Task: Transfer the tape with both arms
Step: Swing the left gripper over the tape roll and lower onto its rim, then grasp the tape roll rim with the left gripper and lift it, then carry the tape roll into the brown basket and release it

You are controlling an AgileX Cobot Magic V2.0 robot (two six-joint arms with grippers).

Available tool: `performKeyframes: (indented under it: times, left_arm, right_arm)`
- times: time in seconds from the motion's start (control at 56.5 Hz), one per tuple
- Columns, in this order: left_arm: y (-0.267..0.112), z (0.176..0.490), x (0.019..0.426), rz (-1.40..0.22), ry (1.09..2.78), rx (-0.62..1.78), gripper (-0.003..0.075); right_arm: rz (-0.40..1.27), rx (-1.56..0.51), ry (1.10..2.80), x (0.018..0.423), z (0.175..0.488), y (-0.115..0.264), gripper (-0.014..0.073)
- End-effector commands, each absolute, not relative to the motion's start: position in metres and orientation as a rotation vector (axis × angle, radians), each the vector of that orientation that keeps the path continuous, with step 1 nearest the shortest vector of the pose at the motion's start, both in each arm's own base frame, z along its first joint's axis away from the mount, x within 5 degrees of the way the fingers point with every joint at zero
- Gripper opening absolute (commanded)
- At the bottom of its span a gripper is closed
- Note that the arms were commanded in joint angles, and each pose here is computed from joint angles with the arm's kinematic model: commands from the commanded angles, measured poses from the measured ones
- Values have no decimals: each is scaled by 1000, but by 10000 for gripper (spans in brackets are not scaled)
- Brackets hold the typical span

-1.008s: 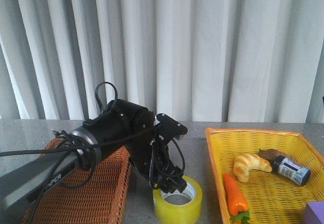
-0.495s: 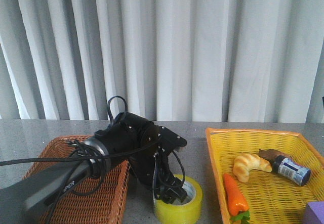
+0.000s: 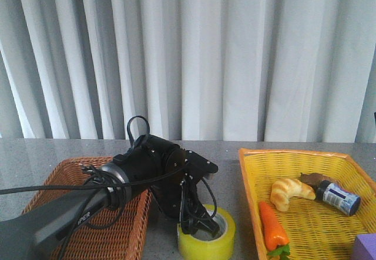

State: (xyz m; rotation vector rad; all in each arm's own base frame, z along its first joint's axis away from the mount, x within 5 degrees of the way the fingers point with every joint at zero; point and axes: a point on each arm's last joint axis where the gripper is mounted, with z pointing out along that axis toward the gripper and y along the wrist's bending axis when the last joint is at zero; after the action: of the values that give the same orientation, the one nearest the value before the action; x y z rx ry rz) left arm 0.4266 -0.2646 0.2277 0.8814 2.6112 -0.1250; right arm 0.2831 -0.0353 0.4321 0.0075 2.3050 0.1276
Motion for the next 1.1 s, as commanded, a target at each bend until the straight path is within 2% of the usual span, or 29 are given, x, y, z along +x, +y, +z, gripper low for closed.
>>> performKeyframes:
  times: [0.0,0.106,0.212,0.371,0.531,0.619,0.884,1.079]
  left_arm:
    - [-265,268,421,-168,2513,843,111]
    - [-265,268,422,-159,2509,845,33]
    - [-264,271,422,-162,2499,840,-7]
    - [-256,291,422,-75,2421,838,-6]
    - [-239,331,414,68,2315,830,-2]
    - [-226,356,409,78,2272,791,-1]
    - [-156,431,388,-33,2219,486,3]
    - [-96,463,376,-27,2189,296,5]
  right_arm:
    - [113,7,2201,276,451,-35,-7]
    - [113,7,2201,276,451,-35,-7]
    - [113,7,2201,276,451,-35,-7]
    - [113,7,2201,276,451,-35,-7]
    - [113,7,2201,276,451,-35,-7]
    - [113,7,2201,276,451,-35,-7]
    - [113,6,2202,276,451,-35,-7]
    - [113,6,2203,276,451,-35,-7]
